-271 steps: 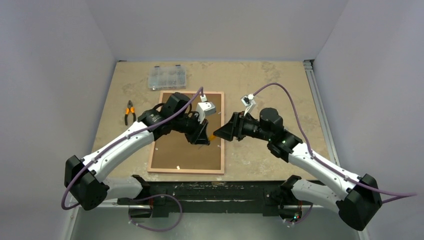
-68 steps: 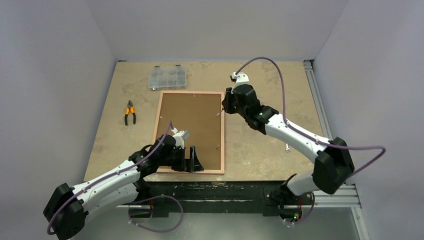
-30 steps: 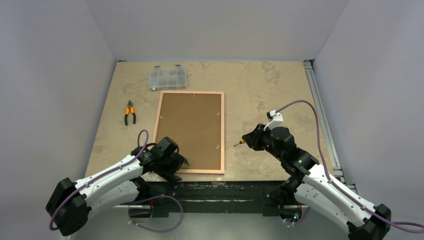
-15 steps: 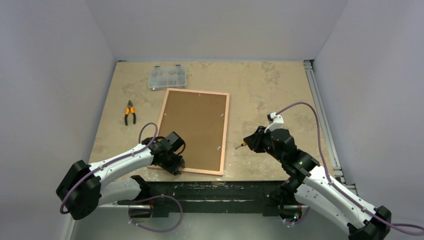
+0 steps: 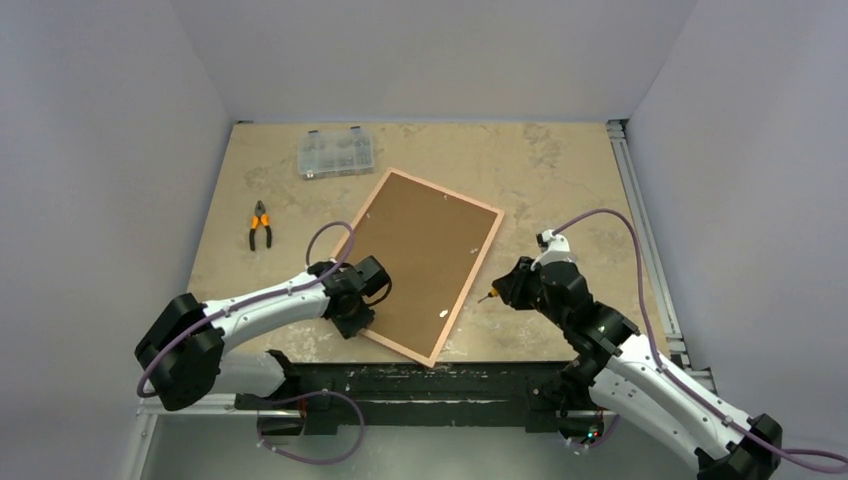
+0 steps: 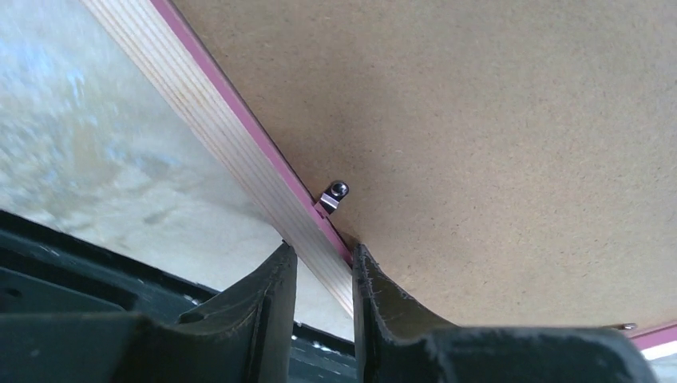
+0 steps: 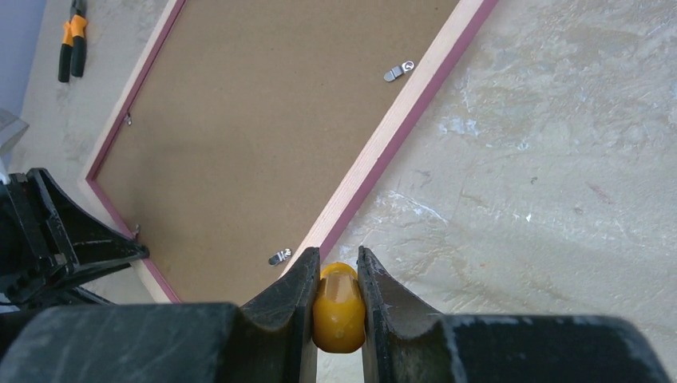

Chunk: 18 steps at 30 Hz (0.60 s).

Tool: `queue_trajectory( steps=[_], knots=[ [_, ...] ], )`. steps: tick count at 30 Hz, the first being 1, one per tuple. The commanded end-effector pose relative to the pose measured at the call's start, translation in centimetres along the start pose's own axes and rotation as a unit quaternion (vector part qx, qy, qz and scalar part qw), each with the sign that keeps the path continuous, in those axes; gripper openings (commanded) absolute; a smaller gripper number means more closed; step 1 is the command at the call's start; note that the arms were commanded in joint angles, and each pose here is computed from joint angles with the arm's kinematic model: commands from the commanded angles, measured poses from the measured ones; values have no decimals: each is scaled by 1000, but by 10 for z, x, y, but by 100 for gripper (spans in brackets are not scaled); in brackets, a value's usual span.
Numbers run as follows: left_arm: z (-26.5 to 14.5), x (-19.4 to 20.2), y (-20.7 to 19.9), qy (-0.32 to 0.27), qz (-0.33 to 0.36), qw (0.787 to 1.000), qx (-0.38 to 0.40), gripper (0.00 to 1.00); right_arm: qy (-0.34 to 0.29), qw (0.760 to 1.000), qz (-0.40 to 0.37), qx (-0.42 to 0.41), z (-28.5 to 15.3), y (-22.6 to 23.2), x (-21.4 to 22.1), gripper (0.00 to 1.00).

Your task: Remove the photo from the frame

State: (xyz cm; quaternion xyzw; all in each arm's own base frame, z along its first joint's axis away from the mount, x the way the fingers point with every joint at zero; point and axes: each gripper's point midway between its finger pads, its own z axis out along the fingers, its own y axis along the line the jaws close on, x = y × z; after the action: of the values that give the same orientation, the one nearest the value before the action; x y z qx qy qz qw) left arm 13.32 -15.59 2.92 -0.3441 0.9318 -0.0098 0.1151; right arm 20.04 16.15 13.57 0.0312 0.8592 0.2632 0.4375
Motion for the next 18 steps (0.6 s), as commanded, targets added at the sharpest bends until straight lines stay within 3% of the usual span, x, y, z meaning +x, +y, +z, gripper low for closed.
queue_trajectory(
  steps=[1, 5, 12, 18],
  knots=[
    [-12, -28, -11, -65, 192, 979, -6, 0, -2, 1000, 2, 5, 4, 0, -1, 0],
    [-9, -49, -1, -106, 256, 959, -67, 0, 9, 1000, 1, 5, 10, 0, 6, 0],
    [-4, -66, -18, -150, 333, 930, -51, 0, 28, 1000, -6, -3, 13, 7, 6, 0],
    [-5, -80, -30, -160, 335, 928, -28, 0, 36, 999, -8, -5, 18, 10, 8, 0]
  ],
)
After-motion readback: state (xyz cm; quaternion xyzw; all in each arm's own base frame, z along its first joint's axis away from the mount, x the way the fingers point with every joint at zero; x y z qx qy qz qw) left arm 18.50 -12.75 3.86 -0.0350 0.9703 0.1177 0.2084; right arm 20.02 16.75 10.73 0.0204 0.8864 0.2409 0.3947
